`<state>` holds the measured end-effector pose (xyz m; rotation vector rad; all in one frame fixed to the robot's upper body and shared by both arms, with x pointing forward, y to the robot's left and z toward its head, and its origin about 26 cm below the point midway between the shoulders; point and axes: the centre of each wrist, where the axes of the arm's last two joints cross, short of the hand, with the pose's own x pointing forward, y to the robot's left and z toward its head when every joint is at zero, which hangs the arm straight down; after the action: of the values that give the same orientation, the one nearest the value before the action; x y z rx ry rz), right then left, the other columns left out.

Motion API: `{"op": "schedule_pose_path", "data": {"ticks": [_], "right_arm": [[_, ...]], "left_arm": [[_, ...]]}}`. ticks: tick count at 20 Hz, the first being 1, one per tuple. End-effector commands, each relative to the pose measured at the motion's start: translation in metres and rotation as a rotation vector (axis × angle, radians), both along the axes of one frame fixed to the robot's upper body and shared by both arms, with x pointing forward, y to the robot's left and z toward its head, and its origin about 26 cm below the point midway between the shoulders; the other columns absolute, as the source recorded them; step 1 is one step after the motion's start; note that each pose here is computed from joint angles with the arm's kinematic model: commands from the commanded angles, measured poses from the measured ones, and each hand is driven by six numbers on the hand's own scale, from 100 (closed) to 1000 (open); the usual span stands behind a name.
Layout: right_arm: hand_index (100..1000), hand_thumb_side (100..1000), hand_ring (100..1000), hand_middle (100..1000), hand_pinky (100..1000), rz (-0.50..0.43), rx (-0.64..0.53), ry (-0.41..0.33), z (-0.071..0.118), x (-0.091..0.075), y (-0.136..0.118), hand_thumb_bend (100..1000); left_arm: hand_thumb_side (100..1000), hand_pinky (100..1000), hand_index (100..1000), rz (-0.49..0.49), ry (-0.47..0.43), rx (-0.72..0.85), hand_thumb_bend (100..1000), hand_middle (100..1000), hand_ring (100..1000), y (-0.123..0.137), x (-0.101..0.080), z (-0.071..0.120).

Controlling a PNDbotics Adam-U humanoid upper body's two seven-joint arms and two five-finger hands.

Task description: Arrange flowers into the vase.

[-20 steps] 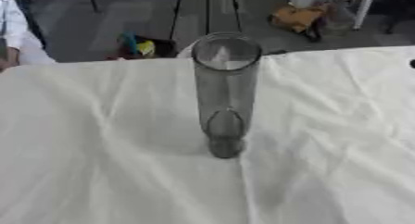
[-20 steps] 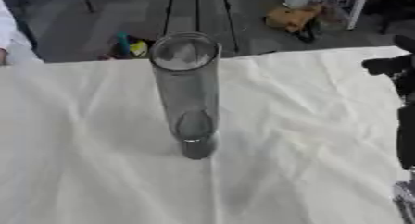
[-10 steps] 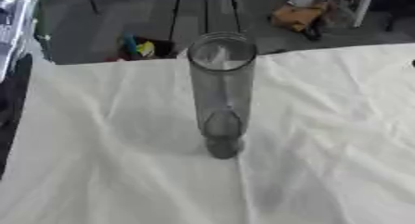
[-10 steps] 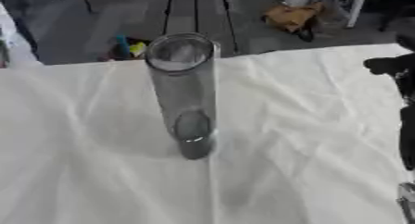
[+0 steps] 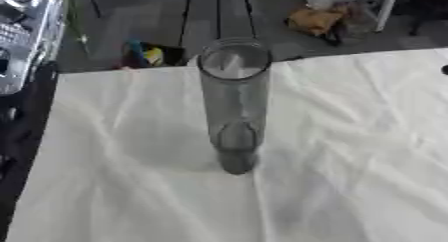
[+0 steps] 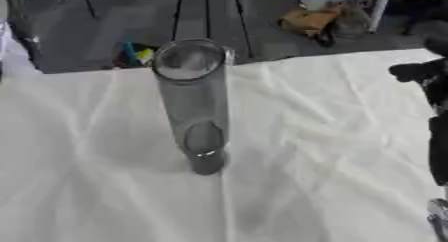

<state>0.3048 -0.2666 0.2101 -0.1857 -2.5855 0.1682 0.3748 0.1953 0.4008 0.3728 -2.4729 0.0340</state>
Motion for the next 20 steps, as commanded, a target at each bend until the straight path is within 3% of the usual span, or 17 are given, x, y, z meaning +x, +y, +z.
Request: {"op": "schedule_pose_path", "data": {"ticks": [1,7,20], "right_arm": [[833,929,675,516,813,0.015,-0.009,-0.026,0.008,-0.002,0.001,100],[833,928,676,516,813,0.025,-0.007,-0.025,0.008,-0.002,0.003,100],[834,923,678,516,815,0.039,0.0,-0.015,0.007,-0.002,0.006,100]], "left_arm": [[676,100,104,-0.034,-0.027,-0.033,194,100,100,-0.002,-0.004,0.01],[674,100,105,-0.12,-0.058,-0.099,203,100,100,-0.009,-0.011,0.015],[705,100,110,-0.266,-0.034,-0.258,201,100,100,-0.021,-0.021,0.022]]}}
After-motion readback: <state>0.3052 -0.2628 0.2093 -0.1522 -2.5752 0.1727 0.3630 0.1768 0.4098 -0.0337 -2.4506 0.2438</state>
